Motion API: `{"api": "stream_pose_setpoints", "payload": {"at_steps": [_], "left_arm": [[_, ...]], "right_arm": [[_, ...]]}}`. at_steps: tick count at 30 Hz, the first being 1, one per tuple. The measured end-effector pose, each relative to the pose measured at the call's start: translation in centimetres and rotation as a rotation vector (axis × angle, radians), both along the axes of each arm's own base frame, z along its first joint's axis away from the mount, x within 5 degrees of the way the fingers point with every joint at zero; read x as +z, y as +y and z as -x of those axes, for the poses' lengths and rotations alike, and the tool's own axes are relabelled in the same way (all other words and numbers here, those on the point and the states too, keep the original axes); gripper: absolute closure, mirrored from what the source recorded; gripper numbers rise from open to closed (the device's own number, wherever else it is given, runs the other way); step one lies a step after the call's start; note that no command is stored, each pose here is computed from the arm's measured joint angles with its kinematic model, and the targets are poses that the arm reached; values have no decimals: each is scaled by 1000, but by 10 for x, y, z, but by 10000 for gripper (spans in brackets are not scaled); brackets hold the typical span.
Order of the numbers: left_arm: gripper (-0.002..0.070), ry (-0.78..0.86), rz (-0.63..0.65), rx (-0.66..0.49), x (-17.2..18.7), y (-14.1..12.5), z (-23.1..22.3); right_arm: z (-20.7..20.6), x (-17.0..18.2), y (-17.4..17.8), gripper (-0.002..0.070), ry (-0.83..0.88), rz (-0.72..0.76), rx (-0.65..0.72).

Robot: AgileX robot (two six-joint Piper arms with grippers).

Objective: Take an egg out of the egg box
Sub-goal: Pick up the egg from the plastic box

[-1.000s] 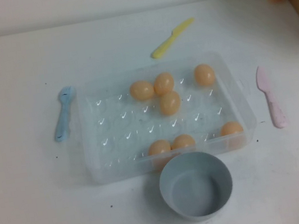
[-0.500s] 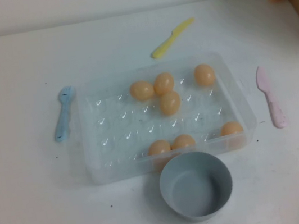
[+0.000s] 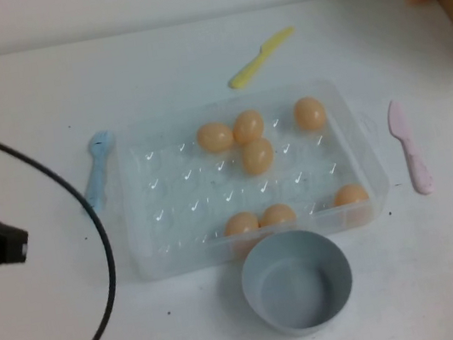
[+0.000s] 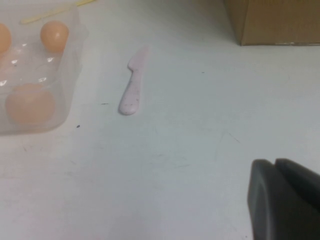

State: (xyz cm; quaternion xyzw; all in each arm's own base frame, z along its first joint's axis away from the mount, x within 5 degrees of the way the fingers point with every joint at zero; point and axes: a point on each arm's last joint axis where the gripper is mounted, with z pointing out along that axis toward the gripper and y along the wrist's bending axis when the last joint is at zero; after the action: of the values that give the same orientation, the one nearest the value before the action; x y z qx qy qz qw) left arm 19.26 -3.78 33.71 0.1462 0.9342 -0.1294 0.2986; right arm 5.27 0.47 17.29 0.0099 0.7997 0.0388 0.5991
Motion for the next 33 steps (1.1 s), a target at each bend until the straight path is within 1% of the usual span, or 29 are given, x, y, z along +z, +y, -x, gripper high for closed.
{"api": "stream_pose_setpoints", "payload": {"at_steps": [4,7,10,15,24,31,33], "left_arm": [[679,70,-92,-71,1,-6,-40],[679,84,-157,-134,0,-22,-58],[679,102,-201,-217,-6,-47,-74],[679,143,-223,-319,-22,-84,-96],[679,217,-258,-423,-53,-134,-135],[679,278,-294,-513,-74,-173,-147],[663,291,-301,-531,-81,-182,-149]], "right_arm": [[0,0,0,694,0,0,0],[0,0,0,694,0,0,0],[0,0,0,694,0,0,0],[0,0,0,694,0,0,0],[0,0,0,694,0,0,0],[0,0,0,694,0,0,0],[0,0,0,694,0,0,0]]}}
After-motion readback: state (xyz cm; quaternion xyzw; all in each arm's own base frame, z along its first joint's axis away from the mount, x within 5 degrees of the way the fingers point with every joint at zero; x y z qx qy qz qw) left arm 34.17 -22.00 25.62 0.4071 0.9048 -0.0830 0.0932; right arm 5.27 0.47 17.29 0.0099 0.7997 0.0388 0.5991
